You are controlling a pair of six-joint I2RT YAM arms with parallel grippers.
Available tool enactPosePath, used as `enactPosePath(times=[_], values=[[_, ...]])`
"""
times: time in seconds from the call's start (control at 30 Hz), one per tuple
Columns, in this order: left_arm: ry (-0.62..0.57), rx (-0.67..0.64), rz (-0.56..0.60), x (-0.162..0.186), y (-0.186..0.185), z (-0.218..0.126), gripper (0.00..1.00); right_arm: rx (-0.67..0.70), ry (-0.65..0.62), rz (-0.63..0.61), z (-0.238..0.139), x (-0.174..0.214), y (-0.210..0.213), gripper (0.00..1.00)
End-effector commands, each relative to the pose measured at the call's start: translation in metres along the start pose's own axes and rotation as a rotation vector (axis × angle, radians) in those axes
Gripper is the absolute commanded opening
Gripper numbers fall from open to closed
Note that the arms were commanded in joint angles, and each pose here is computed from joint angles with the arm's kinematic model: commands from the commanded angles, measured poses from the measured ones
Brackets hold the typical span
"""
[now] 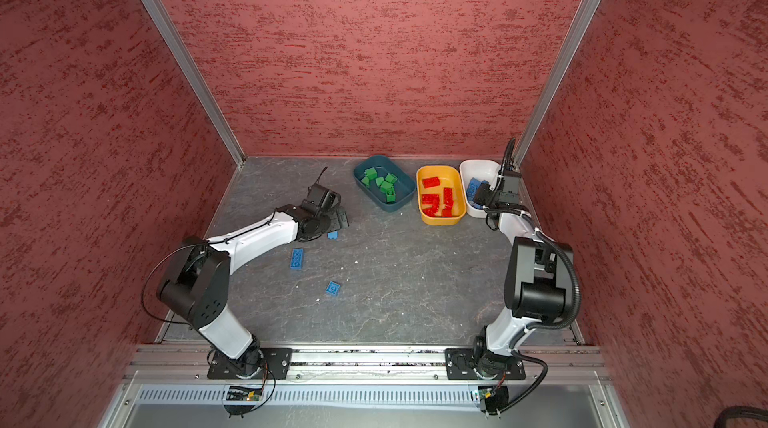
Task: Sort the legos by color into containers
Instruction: 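Carry the blue brick into the white tub with right while left moves over another, then lower the left gripper onto the blue brick and grasp it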
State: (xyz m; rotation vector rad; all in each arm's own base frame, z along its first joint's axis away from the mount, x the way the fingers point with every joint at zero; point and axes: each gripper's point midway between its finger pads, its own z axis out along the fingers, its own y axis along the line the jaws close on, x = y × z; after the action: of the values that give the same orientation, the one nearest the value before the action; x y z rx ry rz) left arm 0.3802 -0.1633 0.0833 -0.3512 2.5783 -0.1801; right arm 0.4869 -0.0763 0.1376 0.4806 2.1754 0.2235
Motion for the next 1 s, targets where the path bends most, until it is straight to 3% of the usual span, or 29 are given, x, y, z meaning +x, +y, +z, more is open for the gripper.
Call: enactPosePath(times=[0.0, 0.1, 0.2, 0.43, 0.47, 0.5, 0.83, 0.97], values=[[0.056, -0.020, 0.026, 0.008, 0.002, 0.002, 1.00, 0.131, 0.031, -0.068, 0.009, -0.008, -0.025, 0.23], [0.090, -0.045, 0.038, 0.013, 0.007, 0.008, 1.00, 0.177, 0.040, -0.070, 0.017, -0.018, -0.031, 0.44], [0.127, -0.035, 0.062, 0.016, 0.007, 0.016, 0.98, 0.155, 0.054, -0.063, 0.019, -0.020, -0.026, 0.58], [0.172, -0.056, 0.112, 0.020, 0.008, 0.032, 0.85, 0.083, 0.008, -0.046, 0.001, -0.024, -0.011, 0.84], [0.175, -0.054, 0.113, 0.019, 0.008, 0.034, 0.82, 0.073, 0.005, -0.040, -0.002, -0.023, -0.009, 0.95], [0.180, -0.049, 0.115, 0.019, 0.007, 0.037, 0.79, 0.059, -0.004, -0.032, -0.006, -0.024, -0.006, 0.99], [0.192, -0.040, 0.154, 0.013, -0.001, 0.057, 0.47, -0.112, -0.015, 0.028, -0.029, -0.011, 0.033, 0.99], [0.185, -0.046, 0.160, 0.013, 0.000, 0.059, 0.41, -0.131, 0.002, 0.020, -0.031, -0.004, 0.046, 0.99]])
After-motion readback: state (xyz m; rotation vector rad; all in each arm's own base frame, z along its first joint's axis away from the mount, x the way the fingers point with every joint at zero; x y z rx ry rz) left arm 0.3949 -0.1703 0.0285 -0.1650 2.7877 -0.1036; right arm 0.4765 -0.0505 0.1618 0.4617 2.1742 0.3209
